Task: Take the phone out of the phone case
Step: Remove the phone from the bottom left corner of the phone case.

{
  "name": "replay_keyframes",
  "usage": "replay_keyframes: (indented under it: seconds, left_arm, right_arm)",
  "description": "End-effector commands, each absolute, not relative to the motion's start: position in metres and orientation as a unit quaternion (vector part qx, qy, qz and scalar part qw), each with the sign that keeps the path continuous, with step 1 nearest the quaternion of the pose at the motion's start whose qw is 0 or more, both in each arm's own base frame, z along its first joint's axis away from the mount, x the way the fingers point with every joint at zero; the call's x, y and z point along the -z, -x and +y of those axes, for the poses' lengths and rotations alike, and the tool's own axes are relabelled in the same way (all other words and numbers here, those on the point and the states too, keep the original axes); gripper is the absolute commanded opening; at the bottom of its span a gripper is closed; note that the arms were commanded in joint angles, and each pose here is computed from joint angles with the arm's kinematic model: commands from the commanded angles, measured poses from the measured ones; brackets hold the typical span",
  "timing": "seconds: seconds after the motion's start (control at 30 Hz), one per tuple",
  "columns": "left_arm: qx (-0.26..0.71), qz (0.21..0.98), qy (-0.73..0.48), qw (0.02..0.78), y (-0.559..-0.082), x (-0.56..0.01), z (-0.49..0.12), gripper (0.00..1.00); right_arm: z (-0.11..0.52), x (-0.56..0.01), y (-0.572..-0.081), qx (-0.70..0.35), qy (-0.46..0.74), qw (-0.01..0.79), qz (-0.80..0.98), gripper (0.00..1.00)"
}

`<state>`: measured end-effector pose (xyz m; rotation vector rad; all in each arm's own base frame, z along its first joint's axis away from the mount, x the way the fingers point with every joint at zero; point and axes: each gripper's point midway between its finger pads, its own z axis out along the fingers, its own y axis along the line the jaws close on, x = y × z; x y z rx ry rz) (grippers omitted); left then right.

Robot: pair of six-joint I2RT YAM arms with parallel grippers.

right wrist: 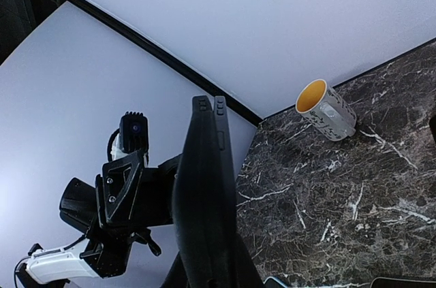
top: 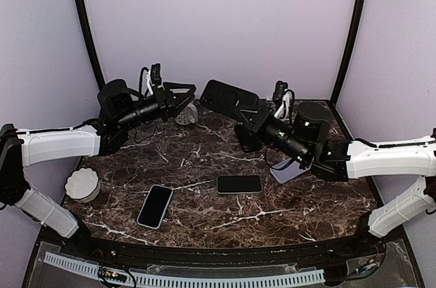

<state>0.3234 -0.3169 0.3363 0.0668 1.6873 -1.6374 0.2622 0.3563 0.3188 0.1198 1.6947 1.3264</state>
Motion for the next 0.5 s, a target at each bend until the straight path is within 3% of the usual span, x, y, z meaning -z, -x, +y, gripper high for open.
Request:
replay_keyframes:
  seconds: [0.0, 0.47]
  left_arm:
    - [0.664, 0.64, -0.049, 0.383, -0.319, -0.356, -0.326, 0.47]
    - [0.652, 0.655, -0.056, 0.378, -0.319, -0.344, -0.33, 0.51]
  right_arm:
    - [0.361, -0.374, -0.257, -0.597, -0.036, 0.486, 0.637, 0.0]
    - [0.367, -0.371, -0.256, -0.59, -0.017, 0.487, 0.644, 0.0]
